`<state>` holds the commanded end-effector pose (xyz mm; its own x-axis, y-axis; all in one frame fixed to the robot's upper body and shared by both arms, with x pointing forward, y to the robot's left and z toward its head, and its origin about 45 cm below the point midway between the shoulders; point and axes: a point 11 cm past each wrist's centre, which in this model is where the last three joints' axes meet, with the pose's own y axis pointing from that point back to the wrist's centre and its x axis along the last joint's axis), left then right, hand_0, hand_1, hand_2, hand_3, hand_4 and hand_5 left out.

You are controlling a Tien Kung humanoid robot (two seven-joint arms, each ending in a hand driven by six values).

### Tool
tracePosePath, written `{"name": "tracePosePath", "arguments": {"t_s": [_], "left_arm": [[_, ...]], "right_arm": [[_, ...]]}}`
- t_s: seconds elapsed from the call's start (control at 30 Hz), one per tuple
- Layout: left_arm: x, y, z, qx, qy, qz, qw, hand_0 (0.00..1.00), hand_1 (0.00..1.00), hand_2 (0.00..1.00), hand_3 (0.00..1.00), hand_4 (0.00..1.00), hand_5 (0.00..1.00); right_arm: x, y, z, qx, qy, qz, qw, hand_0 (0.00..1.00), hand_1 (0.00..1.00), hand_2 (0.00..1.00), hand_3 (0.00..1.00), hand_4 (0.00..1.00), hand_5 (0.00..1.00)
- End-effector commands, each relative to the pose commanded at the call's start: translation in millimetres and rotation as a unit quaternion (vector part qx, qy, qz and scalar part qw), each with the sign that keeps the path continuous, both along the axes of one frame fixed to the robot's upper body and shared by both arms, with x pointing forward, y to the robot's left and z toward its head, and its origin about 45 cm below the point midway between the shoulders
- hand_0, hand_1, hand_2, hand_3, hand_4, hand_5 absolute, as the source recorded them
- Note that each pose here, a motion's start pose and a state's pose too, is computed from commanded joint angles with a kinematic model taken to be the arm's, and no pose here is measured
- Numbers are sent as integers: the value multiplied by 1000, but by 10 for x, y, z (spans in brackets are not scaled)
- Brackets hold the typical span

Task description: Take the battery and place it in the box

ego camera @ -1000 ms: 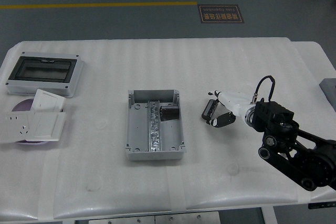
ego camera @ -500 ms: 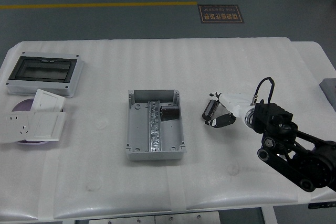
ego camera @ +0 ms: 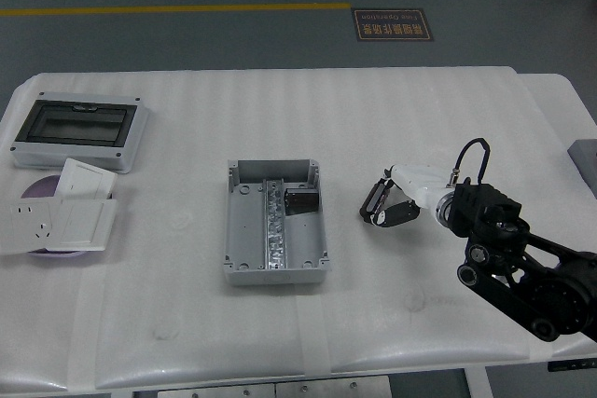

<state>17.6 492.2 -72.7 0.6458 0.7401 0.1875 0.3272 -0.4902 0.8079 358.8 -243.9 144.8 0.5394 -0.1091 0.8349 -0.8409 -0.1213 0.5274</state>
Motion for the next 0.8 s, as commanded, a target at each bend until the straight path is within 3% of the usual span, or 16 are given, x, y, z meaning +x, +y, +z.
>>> {"name": "tracePosePath", "arguments": {"t_s": [0.17,0.3,0.43,0.53,0.73,0.77,0.8], "left_arm": [[8,-7,-3,-1,-1,0,1000,653,617,528,588,462,33],[8,-11,-5,-1,0,-1,1000,653,617,528,588,462,33],[7,-9,-4,-1,0,-1,1000,653,619,528,588,468,36],[3,-9,-4,-1,0,-1,1000,653,619,528,588,468,36],[-1,-15,-7,-1,0,-1,1000,653,620,527,588,470,40],[-3,-15,-8,-1,1,-1,1000,653,621,527,587,477,46],[-4,-15,-8,-1,1,-1,1000,653,621,527,587,477,46]], "right_arm": [[-2,21,60,25,-14,0,1000,834,670,554,610,834,497],[-6,131,232,99,-35,7,994,834,670,554,610,834,497],[-53,353,472,205,-63,25,976,824,661,536,599,831,505],[-143,588,631,286,-75,48,954,824,661,536,599,831,505],[-295,873,669,374,-51,73,923,814,656,532,592,826,508],[-310,891,645,381,-44,72,921,826,671,647,669,810,501],[-319,901,627,385,-38,71,919,826,671,647,669,810,501]]}}
